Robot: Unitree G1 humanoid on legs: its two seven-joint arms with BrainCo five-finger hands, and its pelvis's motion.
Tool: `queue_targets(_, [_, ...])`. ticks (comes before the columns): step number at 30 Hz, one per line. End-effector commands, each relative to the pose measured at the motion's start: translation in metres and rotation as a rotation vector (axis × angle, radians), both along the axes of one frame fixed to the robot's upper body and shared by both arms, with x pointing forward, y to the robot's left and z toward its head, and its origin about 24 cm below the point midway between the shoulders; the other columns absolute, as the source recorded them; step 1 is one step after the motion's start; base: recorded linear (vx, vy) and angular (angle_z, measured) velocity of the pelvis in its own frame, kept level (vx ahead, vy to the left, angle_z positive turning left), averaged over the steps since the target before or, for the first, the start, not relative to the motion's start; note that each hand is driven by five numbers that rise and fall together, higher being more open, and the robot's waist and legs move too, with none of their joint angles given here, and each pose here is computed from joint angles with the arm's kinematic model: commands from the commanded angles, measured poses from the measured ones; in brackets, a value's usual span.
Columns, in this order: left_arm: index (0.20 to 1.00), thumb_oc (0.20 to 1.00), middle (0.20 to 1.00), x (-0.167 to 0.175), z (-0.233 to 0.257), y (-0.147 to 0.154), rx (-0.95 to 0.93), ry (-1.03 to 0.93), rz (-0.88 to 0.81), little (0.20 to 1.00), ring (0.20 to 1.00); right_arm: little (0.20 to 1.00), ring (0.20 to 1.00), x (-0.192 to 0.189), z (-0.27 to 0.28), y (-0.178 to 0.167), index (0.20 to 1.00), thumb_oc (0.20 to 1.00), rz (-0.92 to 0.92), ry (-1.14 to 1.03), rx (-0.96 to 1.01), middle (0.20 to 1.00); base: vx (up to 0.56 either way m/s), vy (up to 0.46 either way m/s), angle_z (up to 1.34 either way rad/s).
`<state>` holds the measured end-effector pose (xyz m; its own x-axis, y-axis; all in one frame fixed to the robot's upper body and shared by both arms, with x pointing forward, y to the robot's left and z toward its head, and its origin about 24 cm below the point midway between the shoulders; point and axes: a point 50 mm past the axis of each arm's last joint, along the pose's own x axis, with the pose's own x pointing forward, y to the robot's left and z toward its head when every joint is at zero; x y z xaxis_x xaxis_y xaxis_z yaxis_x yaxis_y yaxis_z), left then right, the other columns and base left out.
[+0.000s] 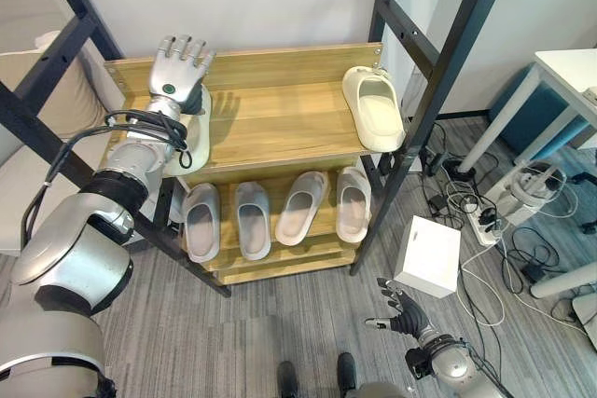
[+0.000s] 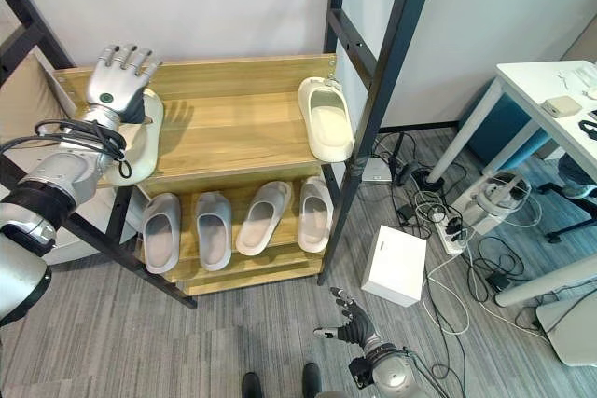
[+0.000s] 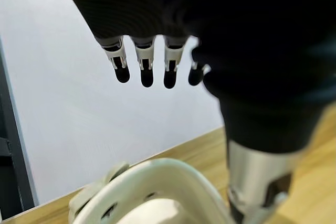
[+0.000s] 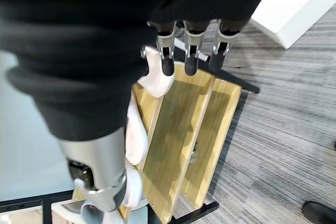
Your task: Arrange the slippers neatly on the shoe rack.
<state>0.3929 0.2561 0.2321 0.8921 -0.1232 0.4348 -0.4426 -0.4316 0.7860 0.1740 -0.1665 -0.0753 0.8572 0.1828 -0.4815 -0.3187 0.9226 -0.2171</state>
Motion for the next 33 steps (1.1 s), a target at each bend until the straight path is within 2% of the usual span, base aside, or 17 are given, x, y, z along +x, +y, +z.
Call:
queue_targets(1, [0.959, 0.959, 0.959, -0.006, 0.065, 0.026, 0.045, -0.164, 0.141, 0.959, 0.959, 1.000, 1.000, 0.021, 0.025, 0.002, 1.000, 1.000, -0.012, -0.150, 0.062, 1.000, 0.06, 0.063, -0.09])
queue_targets(3, [0.931, 0.931, 0.931, -0.006, 0.063, 0.028, 0.037, -0.158, 0.145, 0.931, 0.931, 1.000, 1.000, 0.022, 0.026, 0.003, 1.000, 1.000, -0.011, -0.155, 0.066, 1.000, 0.02, 0.027, -0.09])
queue_targets(4, [0.940, 0.940, 0.940, -0.006, 0.063, 0.028, 0.037, -0.158, 0.145, 0.940, 0.940, 1.000, 1.000, 0.022, 0.026, 0.003, 1.000, 1.000, -0.011, -0.155, 0.066, 1.000, 0.02, 0.027, -0.07])
queue_targets(5, [1.000, 1.000, 1.000, -0.007, 0.063, 0.029, 0.020, -0.165, 0.141, 1.000, 1.000, 1.000, 1.000, 0.023, 0.026, 0.006, 1.000, 1.000, -0.010, -0.156, 0.076, 1.000, 0.01, 0.021, -0.06])
queue_targets(7, [1.000, 1.000, 1.000, -0.007, 0.065, 0.025, 0.011, -0.177, 0.120, 1.000, 1.000, 1.000, 1.000, 0.023, 0.026, 0.007, 1.000, 1.000, -0.009, -0.157, 0.081, 1.000, 0.00, 0.000, 0.00])
queue_targets(13, [1.000, 1.000, 1.000, -0.019, 0.085, -0.013, -0.068, -0.356, -0.118, 1.000, 1.000, 1.000, 1.000, 0.021, 0.025, 0.011, 1.000, 1.000, -0.003, -0.155, 0.070, 1.000, 0.00, -0.001, 0.07])
queue_targets(17, [1.000, 1.000, 1.000, -0.028, 0.087, -0.012, -0.103, -0.406, -0.152, 1.000, 1.000, 1.000, 1.000, 0.019, 0.023, 0.011, 1.000, 1.000, -0.003, -0.149, 0.059, 1.000, -0.01, -0.012, 0.17])
queue_targets(20, [1.000, 1.000, 1.000, -0.033, 0.089, -0.006, -0.094, -0.422, -0.140, 1.000, 1.000, 1.000, 1.000, 0.018, 0.022, 0.008, 1.000, 1.000, -0.007, -0.143, 0.045, 1.000, -0.01, -0.003, 0.08])
queue_targets(21, [1.000, 1.000, 1.000, -0.033, 0.085, 0.010, -0.044, -0.388, -0.064, 1.000, 1.000, 1.000, 1.000, 0.018, 0.024, 0.004, 1.000, 1.000, -0.002, -0.148, 0.031, 1.000, -0.02, 0.015, 0.07])
queue_targets(25, [1.000, 1.000, 1.000, -0.029, 0.086, 0.032, 0.085, -0.297, 0.077, 1.000, 1.000, 1.000, 1.000, 0.018, 0.027, 0.000, 1.000, 1.000, -0.005, -0.158, 0.040, 1.000, 0.00, 0.044, 0.00])
queue_targets(33, [1.000, 1.000, 1.000, -0.024, 0.080, 0.041, 0.121, -0.241, 0.144, 1.000, 1.000, 1.000, 1.000, 0.016, 0.025, -0.003, 1.000, 1.000, -0.020, -0.151, 0.051, 1.000, 0.02, 0.047, -0.05])
